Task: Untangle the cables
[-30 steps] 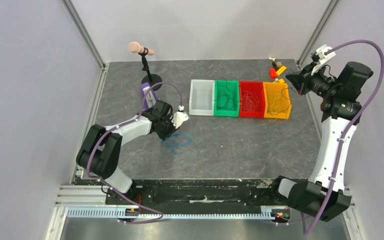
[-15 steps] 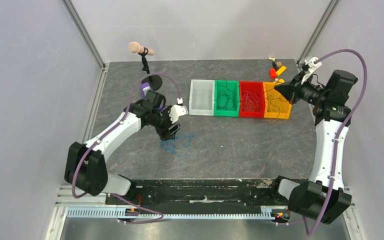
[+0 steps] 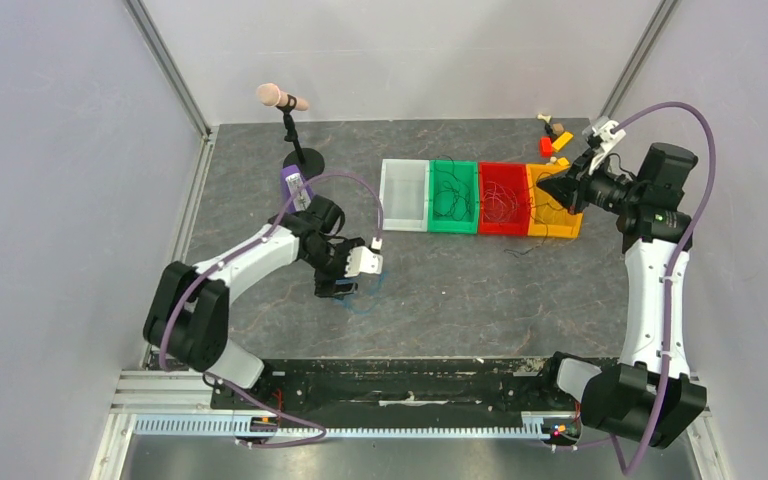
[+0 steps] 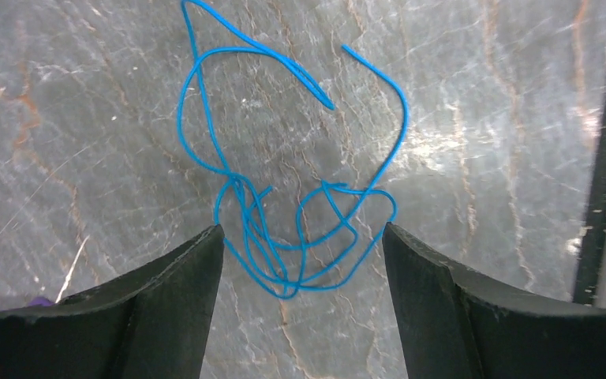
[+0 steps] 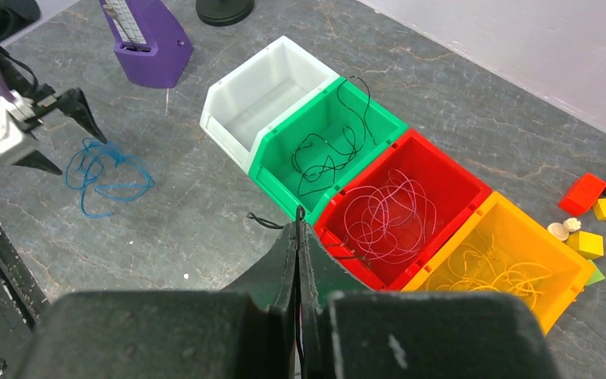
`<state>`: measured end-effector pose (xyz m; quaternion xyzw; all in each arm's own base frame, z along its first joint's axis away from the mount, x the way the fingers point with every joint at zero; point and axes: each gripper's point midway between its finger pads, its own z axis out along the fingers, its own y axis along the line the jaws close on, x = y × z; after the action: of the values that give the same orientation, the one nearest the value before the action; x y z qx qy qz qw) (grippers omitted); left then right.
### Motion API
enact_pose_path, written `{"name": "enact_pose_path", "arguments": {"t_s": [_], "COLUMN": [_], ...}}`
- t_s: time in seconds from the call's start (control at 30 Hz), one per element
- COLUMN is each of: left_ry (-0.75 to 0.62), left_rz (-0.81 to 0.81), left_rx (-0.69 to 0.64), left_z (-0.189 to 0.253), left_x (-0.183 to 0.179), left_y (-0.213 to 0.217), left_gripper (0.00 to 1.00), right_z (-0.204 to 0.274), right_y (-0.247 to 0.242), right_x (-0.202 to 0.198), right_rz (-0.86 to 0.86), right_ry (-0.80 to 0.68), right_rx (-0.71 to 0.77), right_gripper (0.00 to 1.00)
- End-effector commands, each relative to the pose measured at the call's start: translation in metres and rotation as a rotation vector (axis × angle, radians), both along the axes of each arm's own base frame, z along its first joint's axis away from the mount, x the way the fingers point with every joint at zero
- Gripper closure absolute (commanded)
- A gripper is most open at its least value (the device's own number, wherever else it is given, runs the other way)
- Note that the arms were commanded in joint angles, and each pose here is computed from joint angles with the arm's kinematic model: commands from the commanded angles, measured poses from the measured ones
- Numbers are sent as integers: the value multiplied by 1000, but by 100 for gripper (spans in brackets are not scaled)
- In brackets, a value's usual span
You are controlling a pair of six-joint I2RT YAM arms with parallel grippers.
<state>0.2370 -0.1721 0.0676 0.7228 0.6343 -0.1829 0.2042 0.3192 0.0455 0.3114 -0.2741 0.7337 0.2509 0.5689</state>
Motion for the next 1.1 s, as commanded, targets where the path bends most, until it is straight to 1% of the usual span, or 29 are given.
{"name": "enact_pose_path", "arguments": {"t_s": [0.0,0.1,0.2,0.23,0.27,0.37,0.43,0.47,0.57,0.67,0.73,0.83,0.93,0.97,1.07], "left_ry": [-116,-115,-81,-72,-59,-33,-34,-37,-41,-36,-52,-143,-202,-209,-260], "left_rz": [-80,-105,-118,-118,-113,-92,-57,-35,45,182,294,512,799,858,921], "left_rx": [75,134,168,177,187,185,131,95,-50,-248,-393,-585,-675,-688,-723], "left_z": [-28,-47,-57,-57,-59,-53,-37,-26,18,75,110,150,163,162,166], "left_x": [19,16,13,13,13,14,19,22,34,55,74,123,182,197,231], "left_y": [-7,-5,-5,-6,-6,-9,-21,-28,-57,-90,-110,-129,-130,-132,-139], "left_gripper": [19,19,18,22,34,75,95,98,98,98,98,98,98,98,98], "right_z": [0,-1,-3,-4,-5,-5,-4,-3,-6,-9,-11,-15,-17,-17,-17], "right_y": [2,2,2,3,4,4,4,4,5,6,6,8,10,10,9], "right_x": [-4,-4,-5,-5,-5,-4,-4,-4,-5,-7,-7,-7,-5,-5,-4], "right_rz": [6,8,9,12,13,13,12,13,15,16,15,16,15,13,7], "right_ry": [-13,-6,0,2,2,2,-1,-2,1,6,10,21,28,31,31], "right_rx": [-22,-26,-26,-25,-25,-24,-24,-24,-22,-15,-8,10,24,27,17], "right_gripper": [100,100,100,100,100,100,100,100,100,100,100,100,100,100,100]}}
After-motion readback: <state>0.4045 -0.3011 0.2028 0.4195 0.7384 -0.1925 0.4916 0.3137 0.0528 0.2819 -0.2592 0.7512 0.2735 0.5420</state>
